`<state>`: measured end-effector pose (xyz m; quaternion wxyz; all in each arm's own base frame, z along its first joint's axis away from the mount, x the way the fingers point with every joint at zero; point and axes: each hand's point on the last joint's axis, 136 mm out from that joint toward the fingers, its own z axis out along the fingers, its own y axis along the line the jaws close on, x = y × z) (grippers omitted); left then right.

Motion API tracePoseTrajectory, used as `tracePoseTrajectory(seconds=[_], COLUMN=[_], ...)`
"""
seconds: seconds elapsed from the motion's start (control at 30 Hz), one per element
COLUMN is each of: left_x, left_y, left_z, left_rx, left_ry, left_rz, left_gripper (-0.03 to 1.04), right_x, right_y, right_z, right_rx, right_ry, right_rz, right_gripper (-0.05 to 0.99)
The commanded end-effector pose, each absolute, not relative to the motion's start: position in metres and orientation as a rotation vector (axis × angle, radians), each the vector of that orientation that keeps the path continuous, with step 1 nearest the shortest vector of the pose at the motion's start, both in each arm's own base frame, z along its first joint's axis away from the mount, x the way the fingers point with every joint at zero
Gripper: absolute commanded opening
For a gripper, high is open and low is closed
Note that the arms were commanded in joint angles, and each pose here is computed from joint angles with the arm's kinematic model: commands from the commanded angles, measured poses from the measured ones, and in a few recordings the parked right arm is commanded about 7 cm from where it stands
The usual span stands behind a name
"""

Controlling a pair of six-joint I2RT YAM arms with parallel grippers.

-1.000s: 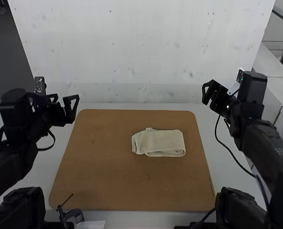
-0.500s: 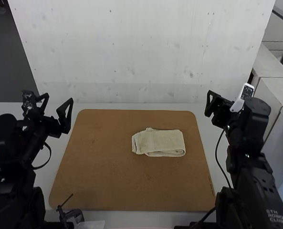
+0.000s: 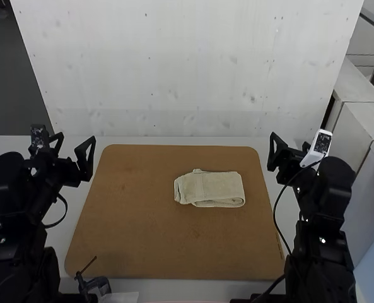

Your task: Fold the towel.

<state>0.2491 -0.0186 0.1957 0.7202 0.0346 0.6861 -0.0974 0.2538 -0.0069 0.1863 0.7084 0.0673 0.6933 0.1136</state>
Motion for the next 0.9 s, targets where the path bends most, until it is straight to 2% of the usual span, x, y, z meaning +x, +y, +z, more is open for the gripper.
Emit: tracePoseTrajectory(seconds=[0.0,0.17,0.3,0.87], left_x=[0.251,0.251,0.251,0.251], left_y=[-0.015,-0.015,-0.015,-0.015], left_z=[0.183,0.183,0.183,0.183], left_rx=[0.056,0.055,0.056,0.056], left_ry=[1.542,1.542,1.543,1.545], left_rz=[-0.208,-0.209,-0.210,-0.211], left_gripper=[0.98,0.98,0.98,0.98], right_x=[0.254,0.254,0.255,0.254], right_y=[0.001,0.010,0.001,-0.001], right_z=[0.175,0.165,0.153,0.152], right_rx=[0.125,0.071,0.118,0.126], right_ry=[1.572,1.620,1.665,1.666], right_rz=[0.281,0.277,0.253,0.249], right_gripper=[0.96,0.96,0.96,0.96])
